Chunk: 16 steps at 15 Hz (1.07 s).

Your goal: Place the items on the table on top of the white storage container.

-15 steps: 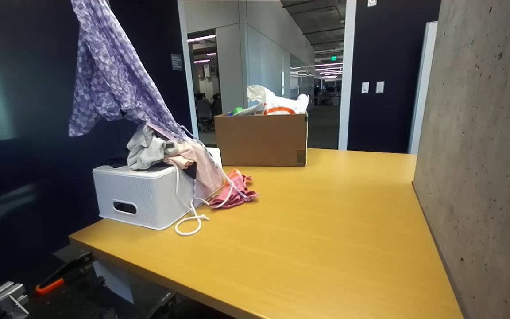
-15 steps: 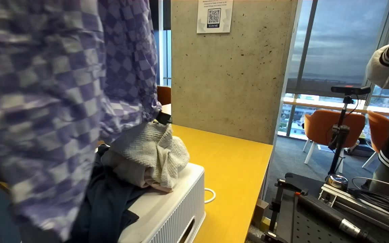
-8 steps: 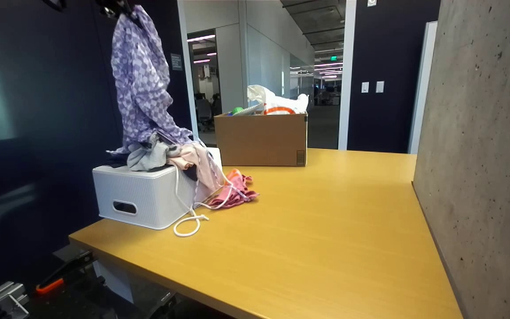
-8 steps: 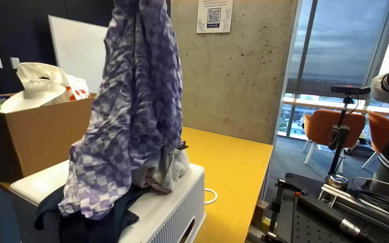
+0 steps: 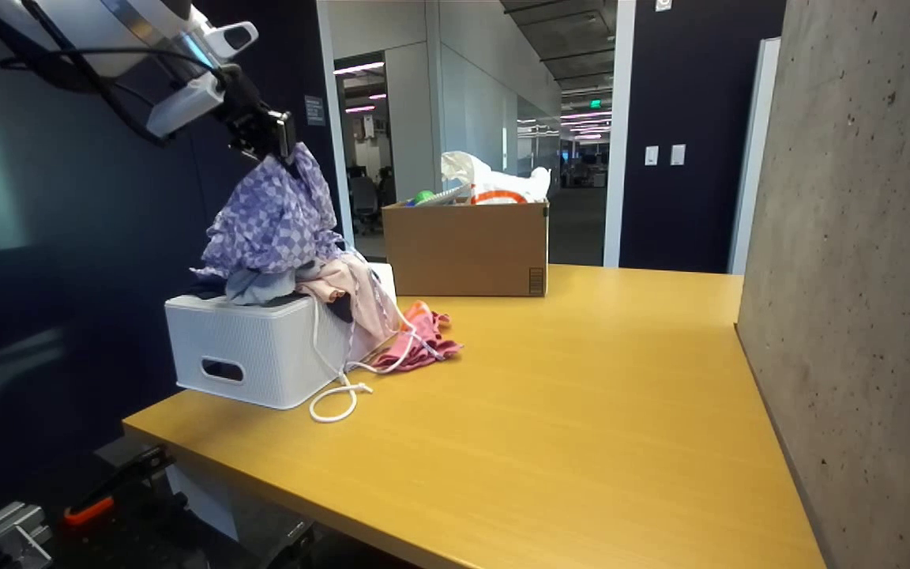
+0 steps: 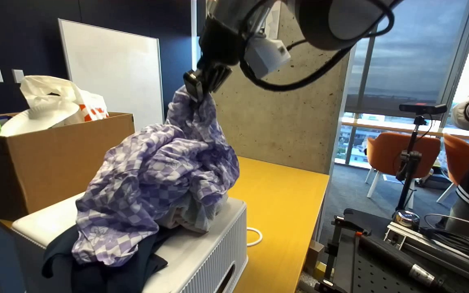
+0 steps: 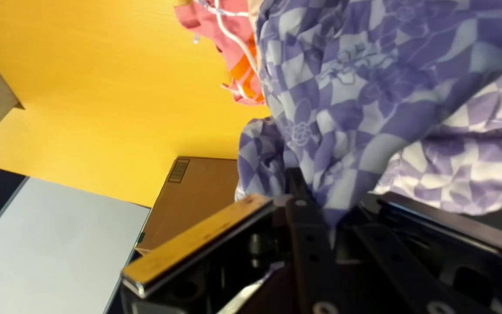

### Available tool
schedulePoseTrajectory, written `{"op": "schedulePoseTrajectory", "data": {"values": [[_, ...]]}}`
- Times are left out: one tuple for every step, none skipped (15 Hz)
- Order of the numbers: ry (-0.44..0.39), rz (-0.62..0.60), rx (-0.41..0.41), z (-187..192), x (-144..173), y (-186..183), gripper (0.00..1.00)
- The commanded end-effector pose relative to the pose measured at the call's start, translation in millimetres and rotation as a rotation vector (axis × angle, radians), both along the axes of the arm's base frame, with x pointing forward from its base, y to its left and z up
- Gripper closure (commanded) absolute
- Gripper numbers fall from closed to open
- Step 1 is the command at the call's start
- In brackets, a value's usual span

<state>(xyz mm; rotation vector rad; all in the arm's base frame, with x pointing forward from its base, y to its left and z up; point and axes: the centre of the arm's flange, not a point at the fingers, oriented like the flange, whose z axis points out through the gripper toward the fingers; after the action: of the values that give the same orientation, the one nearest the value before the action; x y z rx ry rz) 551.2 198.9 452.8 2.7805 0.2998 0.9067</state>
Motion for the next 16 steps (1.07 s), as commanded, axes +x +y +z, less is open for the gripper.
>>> {"op": "schedulePoseTrajectory", "data": {"values": [[0.036,0.091,0.075,-32,0,-9,0.99],[0.040,0.115,0.096,-39,0,-8,0.99],[0.037,0.147,0.117,-42,-1,-6,0.99],[0.031,0.164,0.129,-44,-2,-3,0.99],[0.026,0.187,0.145,-42,-2,2,0.99],[0.014,0.204,0.155,-39,-1,7,0.99],[0.001,0.215,0.160,-37,2,12,0.99],[-0.009,0.229,0.167,-35,3,18,0.99],[-0.021,0.241,0.174,-28,3,25,0.99],[-0.039,0.257,0.177,-21,2,33,0.99],[-0.047,0.269,0.179,-17,5,38,0.99],[-0.056,0.268,0.176,-17,12,43,0.99],[-0.058,0.265,0.173,-24,21,45,0.99],[-0.059,0.267,0.172,-28,27,48,0.99],[-0.051,0.267,0.171,-37,32,50,0.99],[-0.040,0.264,0.168,-49,36,52,0.99]]}}
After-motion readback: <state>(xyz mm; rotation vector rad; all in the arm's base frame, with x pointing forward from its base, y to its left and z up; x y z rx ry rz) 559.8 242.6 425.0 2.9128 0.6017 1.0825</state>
